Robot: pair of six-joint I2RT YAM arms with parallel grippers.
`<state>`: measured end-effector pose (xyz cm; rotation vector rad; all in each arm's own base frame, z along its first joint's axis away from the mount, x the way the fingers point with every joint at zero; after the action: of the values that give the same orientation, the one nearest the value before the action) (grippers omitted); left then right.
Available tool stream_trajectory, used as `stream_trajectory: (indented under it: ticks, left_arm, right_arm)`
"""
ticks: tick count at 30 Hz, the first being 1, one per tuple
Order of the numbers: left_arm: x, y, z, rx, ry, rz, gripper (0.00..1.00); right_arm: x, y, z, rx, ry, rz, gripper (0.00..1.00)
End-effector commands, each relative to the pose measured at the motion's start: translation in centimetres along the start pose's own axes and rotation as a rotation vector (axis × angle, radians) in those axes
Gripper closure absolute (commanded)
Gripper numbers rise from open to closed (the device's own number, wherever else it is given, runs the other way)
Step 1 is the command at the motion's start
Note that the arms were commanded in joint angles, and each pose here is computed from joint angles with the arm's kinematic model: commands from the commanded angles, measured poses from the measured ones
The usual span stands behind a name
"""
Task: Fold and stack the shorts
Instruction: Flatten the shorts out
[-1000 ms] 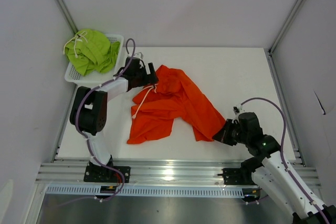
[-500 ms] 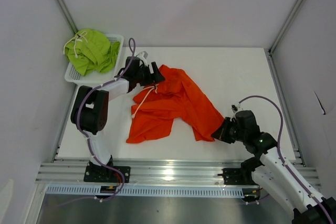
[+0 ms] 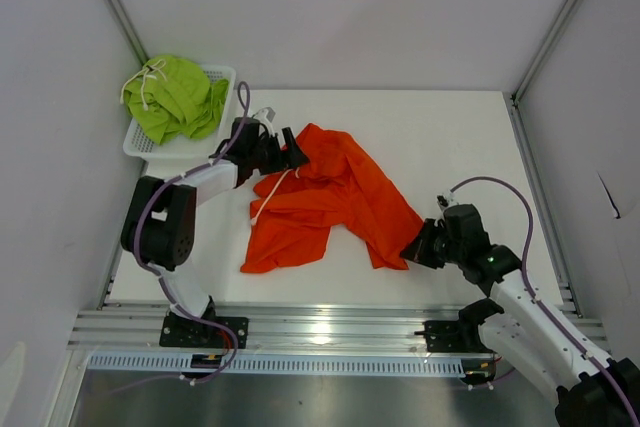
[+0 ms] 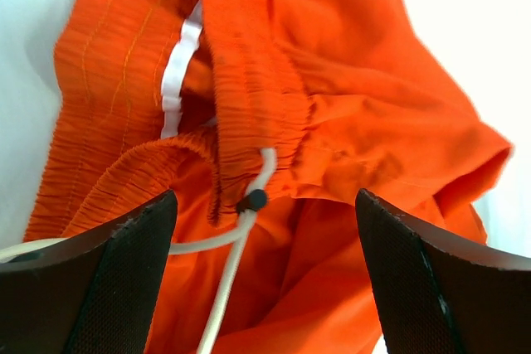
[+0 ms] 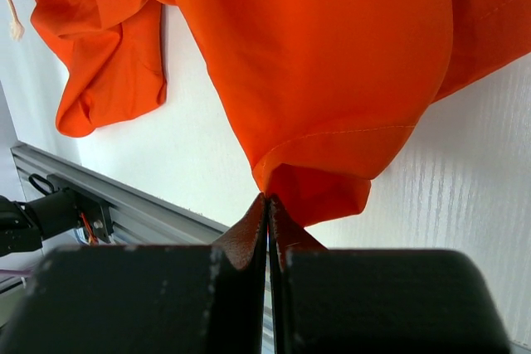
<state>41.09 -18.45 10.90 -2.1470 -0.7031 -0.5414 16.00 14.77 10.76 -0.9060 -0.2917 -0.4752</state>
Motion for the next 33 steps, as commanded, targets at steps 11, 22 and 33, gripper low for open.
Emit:
stream_trajectory:
  ticks: [11,22,33]
  left_arm:
    - [-0.9,3.8,-1.5,-0.144,-0.127,0.085,0.22]
    - [2.7,0.1,-5.4,-0.254,-0.098,-0.034,1.0]
    - [12.2,-15.7,-11.0,-0.186,-0.081,-0.285,1.0]
  right_arm:
    - [2.9,-0.3,2.0,0.044,-0.027,-0.081,1.0]
    - [4.4,-1.2,2.4,0.037,-0.05,-0.123,1.0]
    - [12.2,-4.8,3.0,0.01,-0.037,-0.321,1.0]
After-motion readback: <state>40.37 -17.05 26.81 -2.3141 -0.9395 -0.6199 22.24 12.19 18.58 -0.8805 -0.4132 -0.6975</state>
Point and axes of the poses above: each gripper's point midway between its finger pads, its own y axis out along the fingers, its own z axis along the line the jaws close on, x = y × z, the point moved 2 cm from there along -y, back along the fingers, and after that the axes turned 3 degrees about -y, right-handed, at the moved point
